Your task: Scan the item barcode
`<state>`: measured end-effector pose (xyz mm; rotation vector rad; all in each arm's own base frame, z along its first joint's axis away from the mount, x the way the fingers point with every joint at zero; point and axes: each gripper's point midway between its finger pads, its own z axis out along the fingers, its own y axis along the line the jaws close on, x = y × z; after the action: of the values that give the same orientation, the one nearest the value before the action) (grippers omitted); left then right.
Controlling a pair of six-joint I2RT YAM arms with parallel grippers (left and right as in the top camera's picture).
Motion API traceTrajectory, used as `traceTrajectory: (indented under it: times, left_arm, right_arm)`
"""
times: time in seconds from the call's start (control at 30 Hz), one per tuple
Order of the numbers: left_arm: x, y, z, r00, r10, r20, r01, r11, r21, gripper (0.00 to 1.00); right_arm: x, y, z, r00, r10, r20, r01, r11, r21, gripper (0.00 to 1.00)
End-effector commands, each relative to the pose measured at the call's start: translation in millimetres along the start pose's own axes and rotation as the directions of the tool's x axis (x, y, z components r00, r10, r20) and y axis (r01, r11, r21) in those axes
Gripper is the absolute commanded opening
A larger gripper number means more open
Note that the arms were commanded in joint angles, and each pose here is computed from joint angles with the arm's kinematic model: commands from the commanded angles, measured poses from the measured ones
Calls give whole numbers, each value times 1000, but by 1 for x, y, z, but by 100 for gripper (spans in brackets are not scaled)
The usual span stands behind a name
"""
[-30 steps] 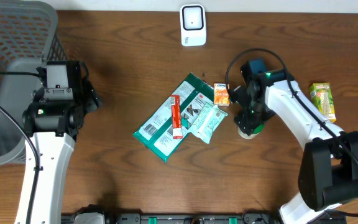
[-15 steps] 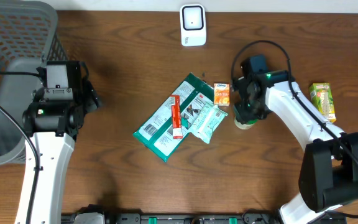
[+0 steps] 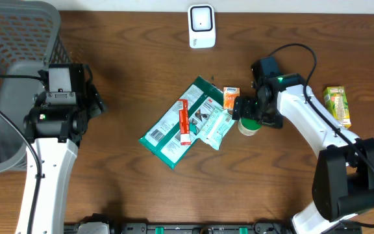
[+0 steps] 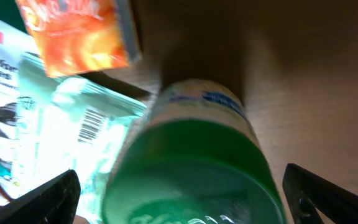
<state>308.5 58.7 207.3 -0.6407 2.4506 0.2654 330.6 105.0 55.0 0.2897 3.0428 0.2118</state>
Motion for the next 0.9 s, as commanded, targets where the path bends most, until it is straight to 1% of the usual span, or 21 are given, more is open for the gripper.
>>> traceTrajectory:
  times: [0.0,0.07,0.13,0.2,0.4,0.47,0.57,0.67,0.8,0.87]
  left_arm:
    - [-4,3,-3,1000,1,14,-1,1000,-11,87]
    - [-4,3,-3,1000,1,14,-1,1000,-11,87]
    - [-4,3,-3,1000,1,14,-1,1000,-11,87]
    - [-4,3,-3,1000,1,14,-1,1000,-11,87]
    - [-4,3,-3,1000,1,14,-1,1000,-11,87]
    - [-4,3,-3,1000,1,14,-1,1000,-11,87]
    - [-4,3,-3,1000,1,14,-1,1000,-11,87]
    - [-4,3,-3,1000,1,14,-1,1000,-11,87]
    - [-4,3,-3,1000,1,14,-1,1000,-11,87]
    - [-4,3,-3,1000,1,14,-1,1000,-11,87]
  right_arm:
    - [-6,5,-1,994,-102,26,103,994,-40,99]
    - [-7,6,-1,981,-191,33,192,981,-38,99]
    - [-5,5,-1,948,-317,28,317,948,-33,99]
    - [-2,4,-1,926,-378,19,378,925,-31,98]
    - [6,1,-1,913,-408,-14,407,913,-28,79]
    - [7,-1,-1,911,-411,-20,411,911,-23,74]
    - [7,-2,-1,912,-410,-21,410,912,-17,68]
    - [11,-4,-2,915,-400,-42,400,916,-15,69]
    - [14,-16,-4,917,-392,-71,395,918,35,77]
    - [13,-21,-6,919,-387,-76,392,919,54,80]
